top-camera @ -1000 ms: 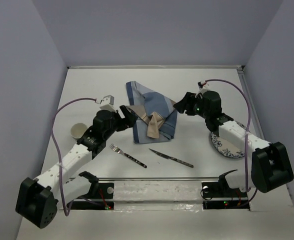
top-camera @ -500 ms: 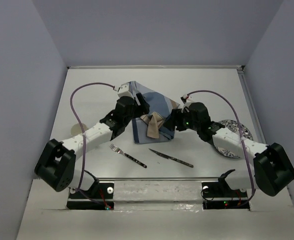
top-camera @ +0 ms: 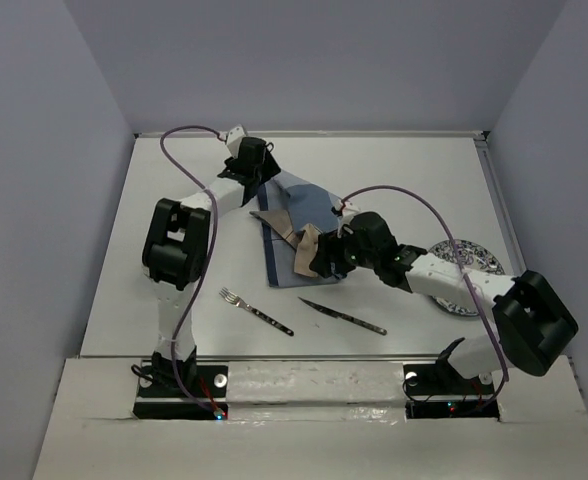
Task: Set the dinner table for one person
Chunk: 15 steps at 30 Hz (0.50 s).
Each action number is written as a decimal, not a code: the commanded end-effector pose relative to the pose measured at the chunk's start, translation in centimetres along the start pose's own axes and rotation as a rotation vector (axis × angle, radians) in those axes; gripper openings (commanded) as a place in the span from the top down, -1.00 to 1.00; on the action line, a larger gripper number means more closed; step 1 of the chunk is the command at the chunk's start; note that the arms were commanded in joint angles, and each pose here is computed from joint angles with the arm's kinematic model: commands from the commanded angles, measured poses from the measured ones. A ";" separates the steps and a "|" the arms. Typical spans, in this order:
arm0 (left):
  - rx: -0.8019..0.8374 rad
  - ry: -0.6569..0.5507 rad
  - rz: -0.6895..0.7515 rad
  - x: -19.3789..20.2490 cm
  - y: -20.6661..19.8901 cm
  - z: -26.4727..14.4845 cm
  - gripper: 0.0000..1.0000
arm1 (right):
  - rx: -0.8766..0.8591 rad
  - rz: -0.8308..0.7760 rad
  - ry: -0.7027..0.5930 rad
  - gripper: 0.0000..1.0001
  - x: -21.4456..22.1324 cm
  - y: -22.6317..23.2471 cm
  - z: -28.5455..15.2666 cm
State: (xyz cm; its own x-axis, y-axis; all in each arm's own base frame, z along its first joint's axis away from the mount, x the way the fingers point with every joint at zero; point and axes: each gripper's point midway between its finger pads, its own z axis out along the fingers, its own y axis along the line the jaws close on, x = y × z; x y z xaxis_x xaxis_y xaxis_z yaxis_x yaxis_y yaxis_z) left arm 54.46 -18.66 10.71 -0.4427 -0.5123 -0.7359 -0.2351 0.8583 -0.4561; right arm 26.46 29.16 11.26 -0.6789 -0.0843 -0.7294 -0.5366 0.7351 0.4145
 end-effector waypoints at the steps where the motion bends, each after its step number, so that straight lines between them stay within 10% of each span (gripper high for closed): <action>1: -0.034 -0.036 -0.035 -3.7 -1.0 2.2 -0.49 | 0.006 -0.044 -0.048 -0.40 -2.0 0.8 0.4; 15: -0.110 0.065 -0.032 -1.7 -0.1 9.1 -0.59 | 0.052 -0.046 0.042 -0.26 0.1 0.1 3.6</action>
State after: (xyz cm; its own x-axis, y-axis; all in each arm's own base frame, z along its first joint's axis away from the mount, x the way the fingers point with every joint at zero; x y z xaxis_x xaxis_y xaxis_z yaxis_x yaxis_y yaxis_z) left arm 62.12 -18.29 6.68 -0.4817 -0.5411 -0.6893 -0.3273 0.8408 -0.4313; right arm 27.01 30.13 8.47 -0.7023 -0.1436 -0.6972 -0.5237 0.7677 0.3694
